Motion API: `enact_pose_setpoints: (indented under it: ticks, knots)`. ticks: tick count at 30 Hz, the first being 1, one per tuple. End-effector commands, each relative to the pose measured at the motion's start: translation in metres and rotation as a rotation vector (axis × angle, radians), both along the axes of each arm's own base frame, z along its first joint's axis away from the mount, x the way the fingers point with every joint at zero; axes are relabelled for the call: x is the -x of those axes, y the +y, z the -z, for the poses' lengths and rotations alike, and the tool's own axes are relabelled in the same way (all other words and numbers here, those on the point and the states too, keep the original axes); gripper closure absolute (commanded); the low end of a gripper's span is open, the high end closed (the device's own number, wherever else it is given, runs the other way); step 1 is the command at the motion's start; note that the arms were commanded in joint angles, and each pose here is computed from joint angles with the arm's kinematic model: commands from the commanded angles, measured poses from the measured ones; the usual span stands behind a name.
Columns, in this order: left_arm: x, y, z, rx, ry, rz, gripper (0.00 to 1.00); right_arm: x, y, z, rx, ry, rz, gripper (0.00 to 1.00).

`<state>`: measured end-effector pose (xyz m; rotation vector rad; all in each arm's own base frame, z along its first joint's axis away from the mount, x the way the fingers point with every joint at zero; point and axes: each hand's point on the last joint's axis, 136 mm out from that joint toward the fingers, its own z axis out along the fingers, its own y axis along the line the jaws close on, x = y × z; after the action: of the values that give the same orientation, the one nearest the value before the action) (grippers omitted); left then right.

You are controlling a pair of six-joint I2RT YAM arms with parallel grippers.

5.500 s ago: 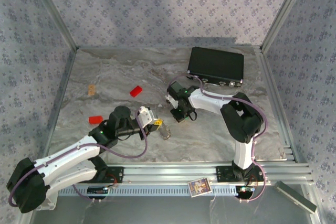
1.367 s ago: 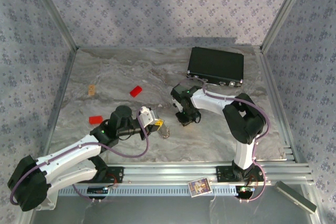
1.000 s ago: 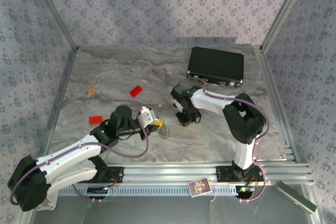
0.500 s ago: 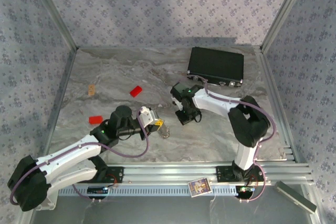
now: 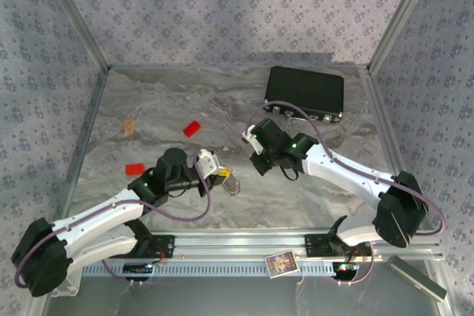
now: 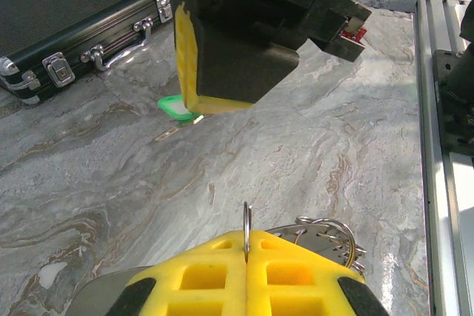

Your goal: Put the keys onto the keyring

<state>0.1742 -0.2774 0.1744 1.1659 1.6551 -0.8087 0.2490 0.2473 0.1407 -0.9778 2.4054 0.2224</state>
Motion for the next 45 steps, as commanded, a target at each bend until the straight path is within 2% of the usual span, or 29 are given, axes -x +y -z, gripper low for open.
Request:
enact_pose_setpoints:
  ticks: [1,3,8,18,27,36,45]
  knots:
    - [-0.002,-0.006,-0.023,0.05,-0.03,0.01,1.0,-0.008,-0.007,0.019,0.061,0.025,0.021,1.0]
    - [-0.002,-0.006,-0.022,0.05,-0.03,0.011,1.0,-0.004,-0.016,0.044,0.138,0.115,0.076,1.0]
    - [-0.001,-0.005,-0.021,0.051,-0.034,0.007,1.0,0.004,-0.016,0.08,0.172,0.21,0.131,1.0]
    - [-0.001,-0.006,-0.021,0.05,-0.034,0.009,1.0,0.006,-0.02,0.107,0.207,0.314,0.174,1.0]
    - [-0.001,-0.005,-0.02,0.048,-0.032,0.008,1.0,0.009,-0.02,0.116,0.222,0.353,0.171,1.0]
    - [-0.001,-0.006,-0.021,0.049,-0.036,0.01,1.0,0.01,-0.024,0.111,0.236,0.361,0.176,0.9]
    - [-0.001,-0.006,-0.022,0.051,-0.037,0.01,1.0,0.01,-0.026,0.109,0.253,0.363,0.176,0.87]
